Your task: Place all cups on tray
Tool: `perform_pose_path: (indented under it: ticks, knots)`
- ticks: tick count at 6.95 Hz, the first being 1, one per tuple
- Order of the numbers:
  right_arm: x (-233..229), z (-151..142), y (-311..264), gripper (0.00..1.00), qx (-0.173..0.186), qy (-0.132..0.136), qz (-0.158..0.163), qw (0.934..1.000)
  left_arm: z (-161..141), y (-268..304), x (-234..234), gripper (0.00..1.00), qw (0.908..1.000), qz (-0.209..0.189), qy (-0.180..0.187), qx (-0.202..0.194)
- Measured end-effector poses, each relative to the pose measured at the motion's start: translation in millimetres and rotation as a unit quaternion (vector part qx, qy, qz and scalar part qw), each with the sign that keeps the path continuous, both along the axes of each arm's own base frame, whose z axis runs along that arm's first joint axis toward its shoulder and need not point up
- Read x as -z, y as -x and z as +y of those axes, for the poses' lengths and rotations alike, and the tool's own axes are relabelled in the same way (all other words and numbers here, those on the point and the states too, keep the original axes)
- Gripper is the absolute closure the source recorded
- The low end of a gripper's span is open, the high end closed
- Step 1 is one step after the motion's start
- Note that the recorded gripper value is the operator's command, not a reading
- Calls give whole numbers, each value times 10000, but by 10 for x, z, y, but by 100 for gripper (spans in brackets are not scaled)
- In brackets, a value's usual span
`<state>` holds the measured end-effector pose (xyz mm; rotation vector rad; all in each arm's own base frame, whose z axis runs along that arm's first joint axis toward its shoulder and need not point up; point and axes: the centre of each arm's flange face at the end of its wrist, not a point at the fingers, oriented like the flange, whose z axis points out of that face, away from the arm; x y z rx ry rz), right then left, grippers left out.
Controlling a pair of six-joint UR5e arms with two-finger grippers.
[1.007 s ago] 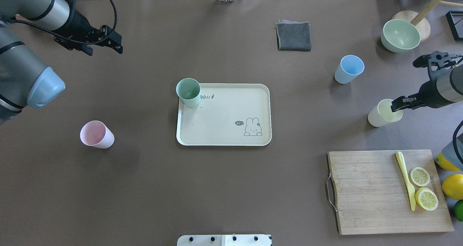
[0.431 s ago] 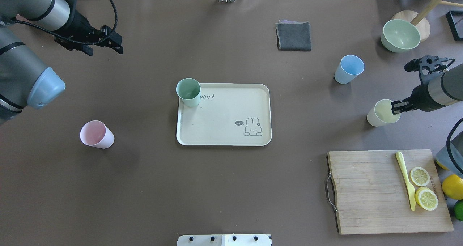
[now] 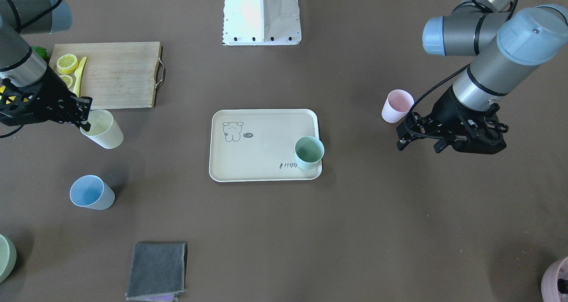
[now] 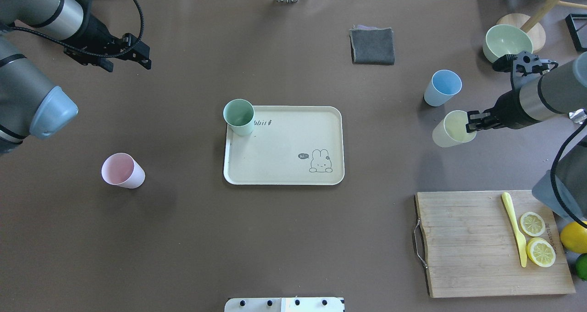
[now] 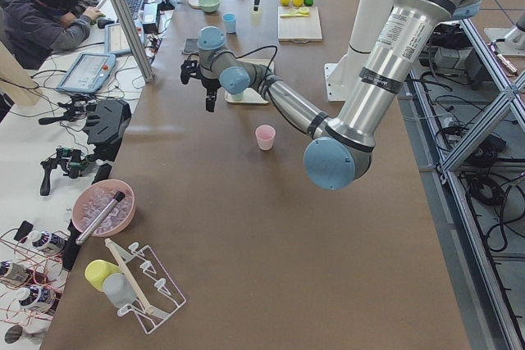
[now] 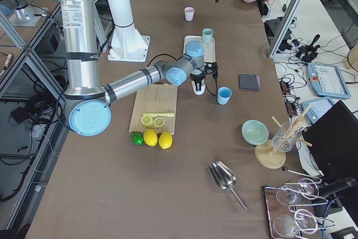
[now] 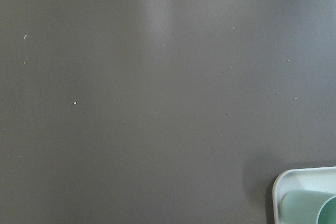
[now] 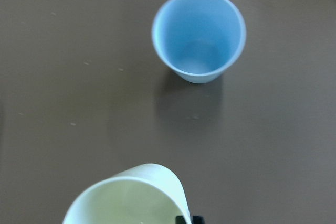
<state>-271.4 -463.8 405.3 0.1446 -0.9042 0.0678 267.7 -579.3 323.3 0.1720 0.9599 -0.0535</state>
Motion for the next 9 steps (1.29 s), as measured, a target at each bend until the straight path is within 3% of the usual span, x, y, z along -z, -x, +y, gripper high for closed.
perform_pose_path:
  ticks: [2,5,6,8,9]
  knots:
    - [871,22,668,100,-333,452,-116,9984,154,334,-241,2,9998,-80,-168,-98]
    - [1660,433,1787,100,-568,732,56,9957,276,648,-438,2,9997,-85,-186,-137]
    - [1735,537,2035,79,-571,746,117,9955,282,661,-450,2,9997,-86,-182,-136]
    - [1696,590,2210,17,-597,738,231,9952,310,685,-460,2,9997,-84,-183,-128]
    - [1678,572,2220,0,-674,672,275,9951,362,715,-489,2,9997,-89,-175,-122]
